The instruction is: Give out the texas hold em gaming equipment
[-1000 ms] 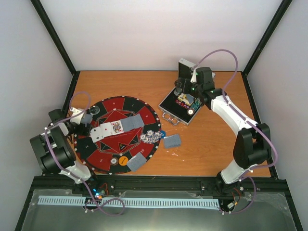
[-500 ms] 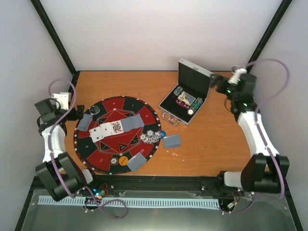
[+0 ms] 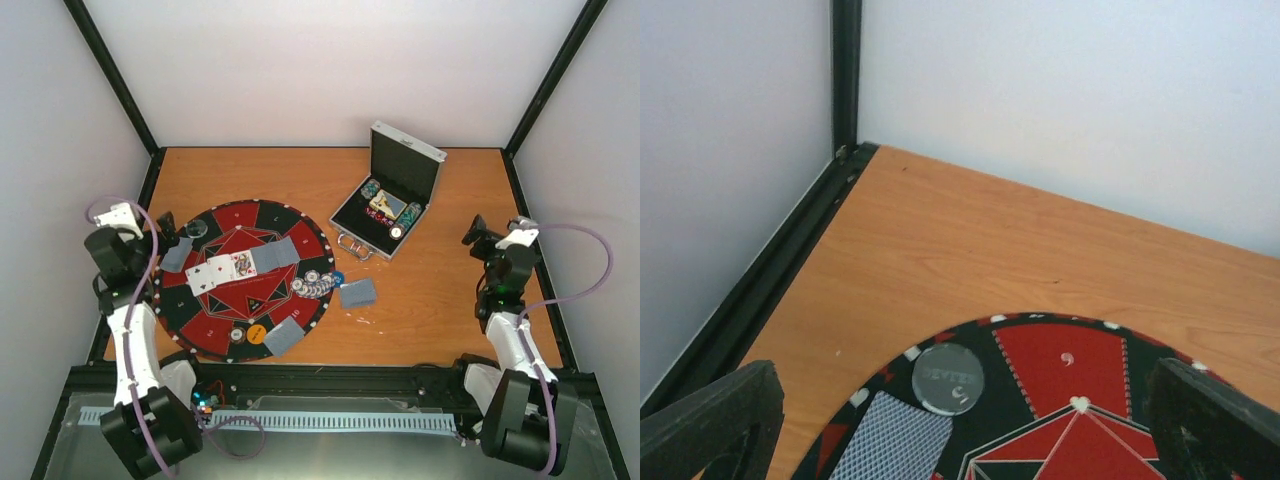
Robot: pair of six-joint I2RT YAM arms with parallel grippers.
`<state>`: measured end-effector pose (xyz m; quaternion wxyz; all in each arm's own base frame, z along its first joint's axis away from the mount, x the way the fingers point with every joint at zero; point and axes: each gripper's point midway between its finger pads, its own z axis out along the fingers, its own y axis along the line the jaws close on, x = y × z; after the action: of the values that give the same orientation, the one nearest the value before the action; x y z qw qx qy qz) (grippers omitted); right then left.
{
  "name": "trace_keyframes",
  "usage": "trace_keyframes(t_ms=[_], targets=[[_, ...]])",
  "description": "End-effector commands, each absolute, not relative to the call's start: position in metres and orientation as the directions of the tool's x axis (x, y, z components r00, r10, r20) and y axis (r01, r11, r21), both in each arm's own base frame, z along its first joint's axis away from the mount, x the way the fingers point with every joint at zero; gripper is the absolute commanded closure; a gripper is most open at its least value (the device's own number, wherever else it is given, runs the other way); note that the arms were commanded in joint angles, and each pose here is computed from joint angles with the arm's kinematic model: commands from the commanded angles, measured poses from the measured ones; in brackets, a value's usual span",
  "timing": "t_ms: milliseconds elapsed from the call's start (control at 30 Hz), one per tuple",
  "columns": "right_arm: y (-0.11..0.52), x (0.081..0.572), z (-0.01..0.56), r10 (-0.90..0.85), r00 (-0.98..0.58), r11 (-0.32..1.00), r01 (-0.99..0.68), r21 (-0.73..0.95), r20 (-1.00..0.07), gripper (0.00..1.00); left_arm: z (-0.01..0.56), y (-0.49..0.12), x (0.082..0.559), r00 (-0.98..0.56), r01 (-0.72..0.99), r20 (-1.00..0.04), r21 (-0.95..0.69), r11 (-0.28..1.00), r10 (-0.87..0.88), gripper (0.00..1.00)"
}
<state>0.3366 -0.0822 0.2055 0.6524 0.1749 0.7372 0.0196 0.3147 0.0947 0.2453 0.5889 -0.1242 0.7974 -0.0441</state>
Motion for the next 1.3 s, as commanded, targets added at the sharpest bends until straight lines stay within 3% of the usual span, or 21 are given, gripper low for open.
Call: trace_keyframes(t_ms=[0, 133, 200, 433, 700, 933, 1033, 1267], targets=[[-0.089, 0.332, 0.216, 0.21, 0.048, 0.947, 0.24, 0.215, -0.977, 0.0, 0.219, 0.122, 0.314, -0.198, -0.313, -0.936, -0.221, 0.924, -0.291, 0.0], [-0.084, 0.334, 0.18, 0.226, 0.005, 0.95, 0.22, 0.221, -0.974, 0.0, 0.197, 0.122, 0.307, -0.139, -0.301, -0.975, -0.127, 0.945, -0.175, 0.0], [-0.078, 0.339, 0.169, 0.224, -0.002, 0.956, 0.197, 0.219, -0.975, 0.0, 0.193, 0.106, 0.305, -0.093, -0.216, -0.991, -0.072, 0.974, -0.094, 0.0], [-0.043, 0.35, 0.156, 0.123, 0.013, 0.99, 0.069, 0.124, -0.992, 0.0, 0.175, 0.093, 0.301, 0.0, -0.172, -0.997, -0.075, 0.982, -0.076, 0.0], [-0.009, 0.374, 0.142, 0.016, -0.092, 0.998, -0.063, 0.022, -0.996, 0.0, 0.182, 0.084, 0.315, 0.056, -0.126, -0.994, -0.104, 0.987, -0.097, 0.0], [-0.005, 0.386, 0.132, -0.015, -0.122, 0.999, -0.049, -0.009, -0.992, 0.0, 0.171, 0.071, 0.361, 0.006, -0.072, -0.996, -0.088, 0.994, -0.088, 0.0], [-0.006, 0.387, 0.129, -0.016, -0.132, 0.999, -0.04, -0.011, -0.991, 0.0, 0.156, 0.045, 0.375, -0.022, 0.039, -1.0, -0.006, 0.999, -0.005, 0.0], [-0.005, 0.387, 0.128, -0.021, -0.143, 0.999, -0.039, -0.015, -0.989, 0.0, 0.156, 0.043, 0.376, -0.023, 0.041, -1.0, 0.001, 0.999, 0.002, 0.0]])
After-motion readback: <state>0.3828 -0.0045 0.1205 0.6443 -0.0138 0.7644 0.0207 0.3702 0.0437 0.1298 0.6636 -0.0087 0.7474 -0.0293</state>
